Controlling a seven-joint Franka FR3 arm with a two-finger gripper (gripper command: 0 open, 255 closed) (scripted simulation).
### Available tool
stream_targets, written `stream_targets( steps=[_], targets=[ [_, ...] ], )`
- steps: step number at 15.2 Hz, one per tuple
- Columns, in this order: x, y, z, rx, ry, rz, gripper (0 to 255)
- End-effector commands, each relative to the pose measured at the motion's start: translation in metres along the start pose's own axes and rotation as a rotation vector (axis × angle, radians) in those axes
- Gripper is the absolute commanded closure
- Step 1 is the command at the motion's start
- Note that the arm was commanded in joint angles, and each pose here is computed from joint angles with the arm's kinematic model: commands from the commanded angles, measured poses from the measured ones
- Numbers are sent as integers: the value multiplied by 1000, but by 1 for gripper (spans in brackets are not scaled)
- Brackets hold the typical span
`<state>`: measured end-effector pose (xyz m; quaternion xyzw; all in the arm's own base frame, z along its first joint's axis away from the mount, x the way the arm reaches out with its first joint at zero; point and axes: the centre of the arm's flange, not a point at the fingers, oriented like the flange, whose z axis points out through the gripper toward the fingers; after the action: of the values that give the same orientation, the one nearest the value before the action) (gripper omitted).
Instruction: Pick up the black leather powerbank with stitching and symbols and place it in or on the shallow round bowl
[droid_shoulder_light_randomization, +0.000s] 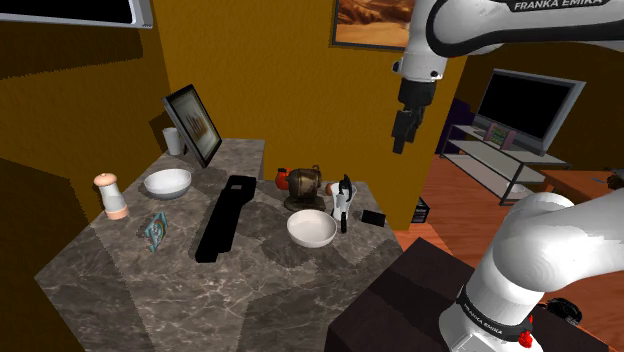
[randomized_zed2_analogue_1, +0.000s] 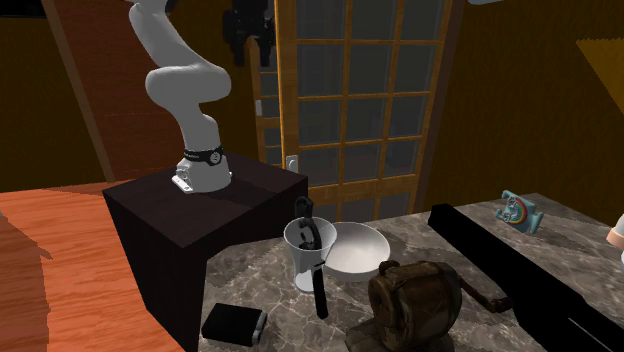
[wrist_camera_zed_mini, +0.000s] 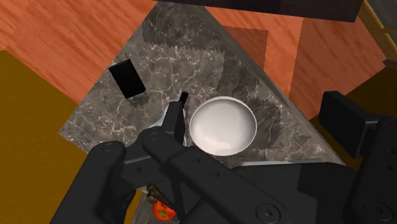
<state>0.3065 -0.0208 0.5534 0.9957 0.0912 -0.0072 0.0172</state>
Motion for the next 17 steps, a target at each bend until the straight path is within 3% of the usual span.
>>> stream_targets(
  steps=[1,17],
  targets=[
    [3,12,24,-1,2,-16,0],
    [44,125,197,-4,8,-127,0]
  ],
)
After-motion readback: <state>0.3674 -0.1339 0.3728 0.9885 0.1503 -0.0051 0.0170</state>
